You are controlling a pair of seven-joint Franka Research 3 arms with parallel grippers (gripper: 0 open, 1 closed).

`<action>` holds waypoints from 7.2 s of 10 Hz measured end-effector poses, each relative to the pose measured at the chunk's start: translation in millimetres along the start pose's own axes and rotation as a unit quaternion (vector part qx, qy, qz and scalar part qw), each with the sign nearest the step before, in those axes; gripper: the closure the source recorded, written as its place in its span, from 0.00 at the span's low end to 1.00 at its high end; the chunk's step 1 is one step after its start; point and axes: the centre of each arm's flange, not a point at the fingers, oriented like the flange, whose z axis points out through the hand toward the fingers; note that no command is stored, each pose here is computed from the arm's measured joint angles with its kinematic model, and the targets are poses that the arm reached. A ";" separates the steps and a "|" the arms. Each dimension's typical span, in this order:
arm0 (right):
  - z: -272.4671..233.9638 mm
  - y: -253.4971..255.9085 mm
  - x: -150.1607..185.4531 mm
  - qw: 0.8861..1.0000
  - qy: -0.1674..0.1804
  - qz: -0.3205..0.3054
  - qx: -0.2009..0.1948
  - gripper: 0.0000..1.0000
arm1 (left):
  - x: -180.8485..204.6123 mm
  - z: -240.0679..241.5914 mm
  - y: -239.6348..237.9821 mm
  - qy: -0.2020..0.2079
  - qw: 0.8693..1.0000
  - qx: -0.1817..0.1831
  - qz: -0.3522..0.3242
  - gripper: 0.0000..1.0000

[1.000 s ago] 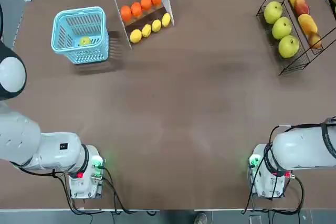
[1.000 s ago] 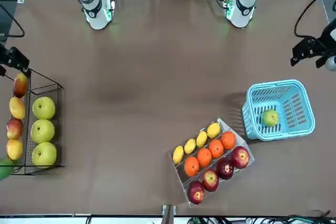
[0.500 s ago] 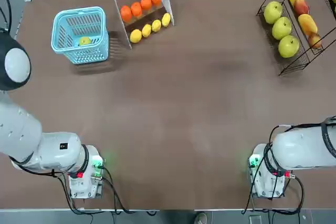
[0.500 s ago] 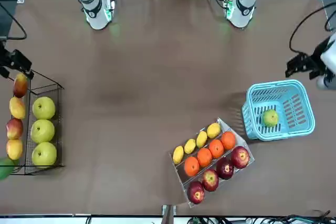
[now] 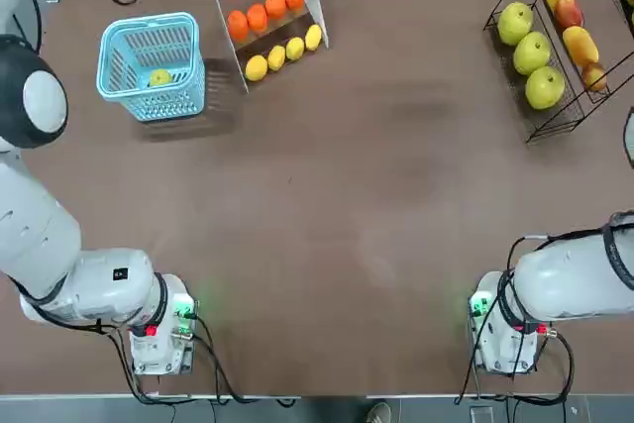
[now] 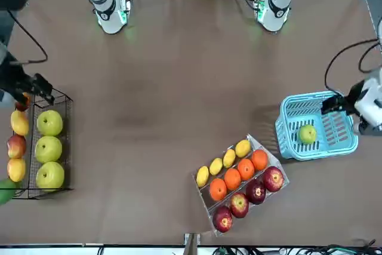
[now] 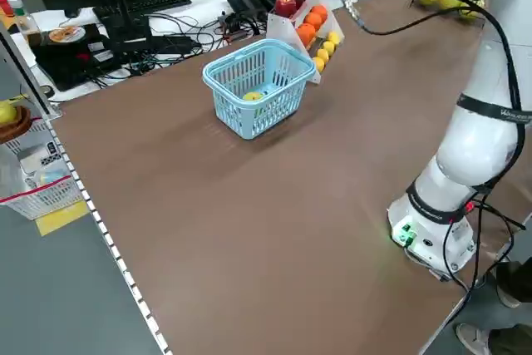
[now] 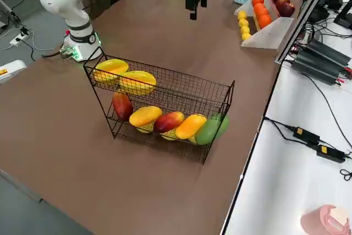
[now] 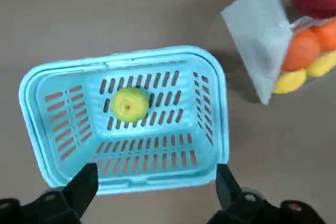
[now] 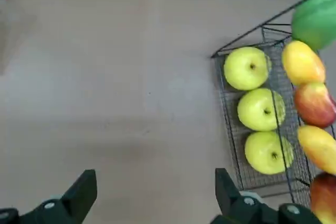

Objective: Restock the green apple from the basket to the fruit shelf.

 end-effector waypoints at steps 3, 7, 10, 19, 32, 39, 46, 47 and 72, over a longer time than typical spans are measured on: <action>8.6 -0.4 4.6 1.000 0.000 -0.026 0.007 0.00 | -0.6 59.6 -16.9 0.004 1.000 0.010 -0.008 0.01; 42.0 -8.0 11.7 0.984 0.011 -0.161 0.079 0.00 | -19.3 138.6 -51.4 0.025 0.999 0.011 -0.032 0.02; 70.7 -10.3 17.0 0.935 0.039 -0.306 0.172 0.00 | -37.0 180.9 -63.6 0.051 0.998 0.011 -0.034 0.03; 191.2 -50.2 8.9 0.673 0.266 -0.481 0.496 0.01 | -34.4 271.7 -86.2 0.089 0.996 0.026 -0.019 0.03; 279.4 -162.3 -14.1 0.457 0.506 -0.341 0.647 0.00 | -31.2 270.2 -88.7 0.094 0.994 0.007 -0.050 0.02; 299.4 -175.9 -25.8 0.452 0.502 -0.324 0.663 0.00 | -32.3 282.1 -87.1 0.085 0.993 -0.016 -0.077 0.02; 298.9 -188.1 -30.6 0.435 0.515 -0.340 0.656 0.00 | -25.2 291.1 -80.8 0.080 0.994 -0.021 -0.071 0.13; 298.6 -188.1 -30.9 0.431 0.520 -0.342 0.653 0.00 | -20.2 278.6 -80.2 0.077 0.994 -0.021 -0.069 0.13; 355.7 -263.7 -95.5 0.438 0.516 -0.300 0.672 0.00 | -125.6 62.4 427.0 0.025 0.890 -0.366 -0.271 0.13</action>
